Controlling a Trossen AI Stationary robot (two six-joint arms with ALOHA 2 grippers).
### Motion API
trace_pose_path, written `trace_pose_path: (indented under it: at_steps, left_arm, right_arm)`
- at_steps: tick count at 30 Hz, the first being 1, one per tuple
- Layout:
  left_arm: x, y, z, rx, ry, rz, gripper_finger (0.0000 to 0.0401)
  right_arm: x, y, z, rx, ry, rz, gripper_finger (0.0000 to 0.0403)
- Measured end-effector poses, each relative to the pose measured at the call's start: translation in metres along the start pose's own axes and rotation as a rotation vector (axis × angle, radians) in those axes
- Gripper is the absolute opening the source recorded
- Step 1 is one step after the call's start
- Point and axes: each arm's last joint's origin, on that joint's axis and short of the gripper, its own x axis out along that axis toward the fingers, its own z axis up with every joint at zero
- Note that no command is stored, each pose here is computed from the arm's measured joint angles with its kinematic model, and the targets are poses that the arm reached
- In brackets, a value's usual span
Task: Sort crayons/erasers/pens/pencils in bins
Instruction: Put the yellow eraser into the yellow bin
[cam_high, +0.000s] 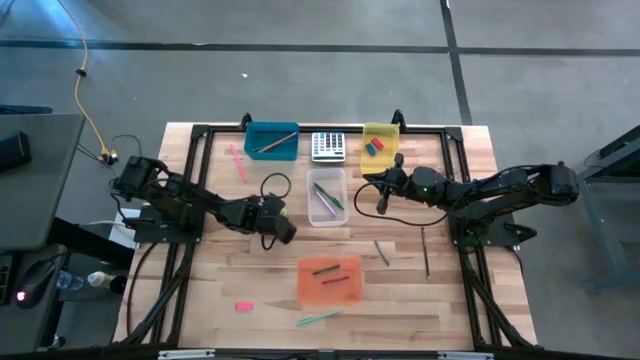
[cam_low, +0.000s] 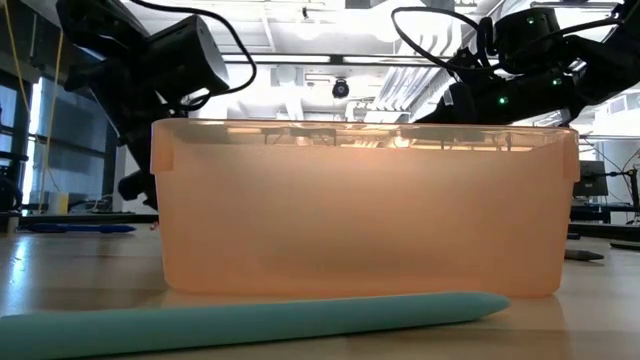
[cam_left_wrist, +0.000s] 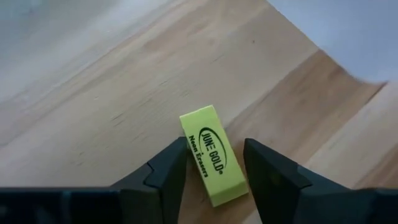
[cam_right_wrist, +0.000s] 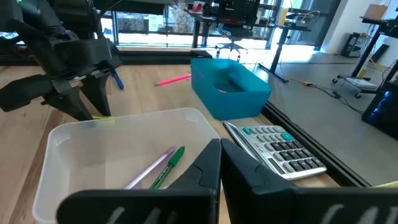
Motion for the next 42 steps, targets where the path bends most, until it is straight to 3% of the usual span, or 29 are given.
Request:
trace_pose_path:
  at_steps: [16, 30, 42]
  left_arm:
    - [-0.016, 0.015, 0.009, 0.257, 0.111, -0.045, 0.0047]
    - [-0.036, 0.029, 0.036, 0.312, 0.033, -0.116, 0.0042]
    - [-0.039, 0.023, 0.05, 0.381, -0.103, -0.175, 0.0042]
  right_arm:
    - [0.0, 0.0, 0.0, 0.001, 0.001, 0.0, 0.0]
    - [0.0, 0.0, 0.0, 0.011, 0.001, 0.001, 0.0]
    - [0.001, 0.001, 0.005, 0.2, -0.042, 0.044, 0.0]
